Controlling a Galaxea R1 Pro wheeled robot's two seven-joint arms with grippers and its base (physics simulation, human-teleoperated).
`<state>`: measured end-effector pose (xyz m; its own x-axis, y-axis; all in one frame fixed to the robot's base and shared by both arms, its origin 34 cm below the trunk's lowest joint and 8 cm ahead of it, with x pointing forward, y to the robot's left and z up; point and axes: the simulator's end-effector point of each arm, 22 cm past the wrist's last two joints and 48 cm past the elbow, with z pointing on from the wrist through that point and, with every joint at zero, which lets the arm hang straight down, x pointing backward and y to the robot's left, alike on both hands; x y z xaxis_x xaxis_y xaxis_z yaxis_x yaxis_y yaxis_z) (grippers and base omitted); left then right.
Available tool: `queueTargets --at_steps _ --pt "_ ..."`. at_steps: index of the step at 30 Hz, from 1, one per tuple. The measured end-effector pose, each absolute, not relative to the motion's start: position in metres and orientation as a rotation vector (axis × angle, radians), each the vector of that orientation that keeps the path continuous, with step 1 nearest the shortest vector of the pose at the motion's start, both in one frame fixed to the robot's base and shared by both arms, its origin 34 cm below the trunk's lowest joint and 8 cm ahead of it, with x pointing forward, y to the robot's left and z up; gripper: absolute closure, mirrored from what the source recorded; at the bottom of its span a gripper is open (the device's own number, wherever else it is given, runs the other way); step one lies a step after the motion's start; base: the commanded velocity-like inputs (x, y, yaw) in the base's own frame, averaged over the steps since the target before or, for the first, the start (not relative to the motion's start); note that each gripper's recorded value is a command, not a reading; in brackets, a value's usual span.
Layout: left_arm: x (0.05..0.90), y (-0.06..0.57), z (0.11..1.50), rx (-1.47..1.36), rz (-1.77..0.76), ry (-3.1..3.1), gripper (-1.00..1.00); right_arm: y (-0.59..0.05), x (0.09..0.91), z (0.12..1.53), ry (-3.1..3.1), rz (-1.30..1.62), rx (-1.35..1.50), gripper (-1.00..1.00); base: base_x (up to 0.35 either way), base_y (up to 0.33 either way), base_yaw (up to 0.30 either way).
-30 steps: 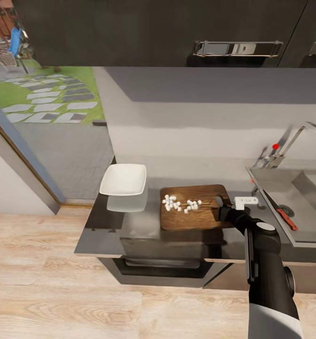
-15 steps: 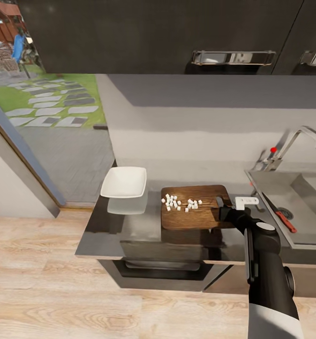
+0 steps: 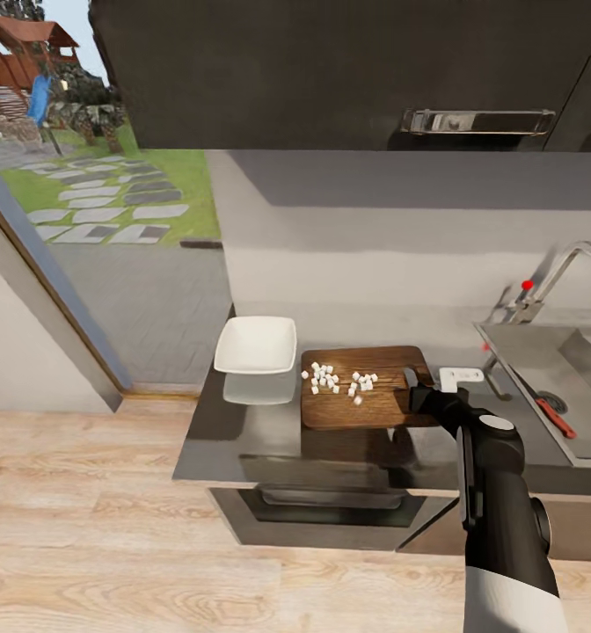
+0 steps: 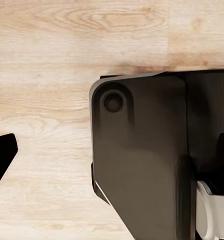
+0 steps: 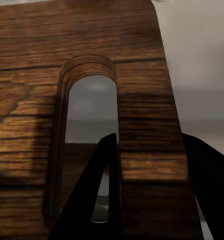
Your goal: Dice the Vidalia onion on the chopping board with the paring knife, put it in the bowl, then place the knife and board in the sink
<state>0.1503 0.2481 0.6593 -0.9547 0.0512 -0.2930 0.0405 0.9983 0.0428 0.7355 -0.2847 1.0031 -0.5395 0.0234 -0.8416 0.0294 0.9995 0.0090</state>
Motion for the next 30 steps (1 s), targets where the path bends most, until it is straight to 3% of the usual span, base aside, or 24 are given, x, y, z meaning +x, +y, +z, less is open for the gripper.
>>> queueTargets --at_steps 17,30 --pt "0.158 0.248 0.660 0.066 0.053 2.818 -1.00 -0.285 0.735 1.018 2.118 -0.007 0.037 1.00 0.097 0.032 0.000" --pt "0.165 0.248 0.661 0.065 0.053 2.799 -1.00 -0.285 0.735 1.030 2.099 -0.006 0.037 1.00 0.007 0.002 0.000"
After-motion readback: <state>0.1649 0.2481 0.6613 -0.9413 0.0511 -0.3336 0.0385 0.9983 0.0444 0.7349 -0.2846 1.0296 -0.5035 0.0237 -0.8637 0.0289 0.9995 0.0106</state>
